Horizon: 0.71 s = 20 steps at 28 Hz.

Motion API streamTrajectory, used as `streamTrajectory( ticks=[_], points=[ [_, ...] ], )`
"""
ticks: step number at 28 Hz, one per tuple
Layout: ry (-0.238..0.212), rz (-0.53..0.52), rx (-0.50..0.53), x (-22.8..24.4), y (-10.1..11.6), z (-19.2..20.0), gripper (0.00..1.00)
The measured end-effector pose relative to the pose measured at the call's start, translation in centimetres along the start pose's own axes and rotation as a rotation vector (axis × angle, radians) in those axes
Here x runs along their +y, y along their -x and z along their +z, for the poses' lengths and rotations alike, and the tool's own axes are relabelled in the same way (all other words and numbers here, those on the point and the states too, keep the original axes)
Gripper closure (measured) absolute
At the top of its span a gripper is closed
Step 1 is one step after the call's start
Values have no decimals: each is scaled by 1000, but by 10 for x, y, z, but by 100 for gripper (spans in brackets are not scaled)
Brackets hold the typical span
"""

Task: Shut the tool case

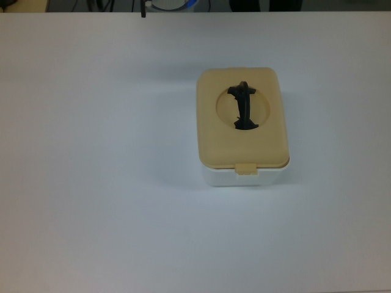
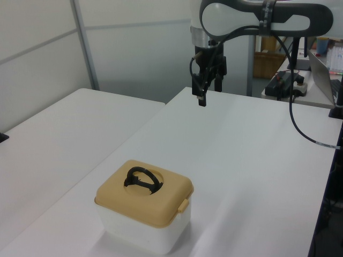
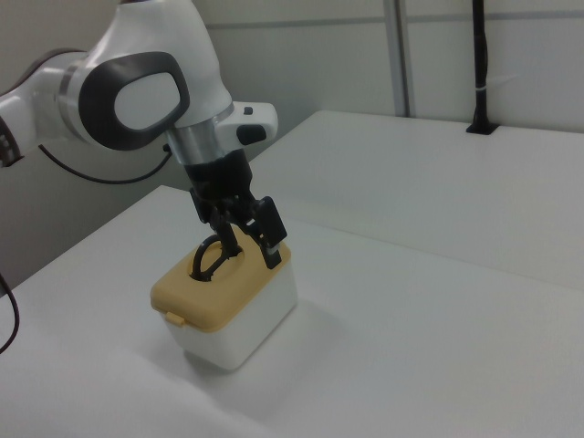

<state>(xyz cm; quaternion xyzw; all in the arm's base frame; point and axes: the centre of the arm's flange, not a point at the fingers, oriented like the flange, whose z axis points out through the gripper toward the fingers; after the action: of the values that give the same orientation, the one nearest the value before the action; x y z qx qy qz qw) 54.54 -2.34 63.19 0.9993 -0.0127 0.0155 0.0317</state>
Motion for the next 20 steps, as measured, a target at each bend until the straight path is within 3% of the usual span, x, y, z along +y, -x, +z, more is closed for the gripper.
streamTrajectory(
  ticks=[20],
  points=[
    [-1,-22,-32,-9,-3,16,0]
  ],
)
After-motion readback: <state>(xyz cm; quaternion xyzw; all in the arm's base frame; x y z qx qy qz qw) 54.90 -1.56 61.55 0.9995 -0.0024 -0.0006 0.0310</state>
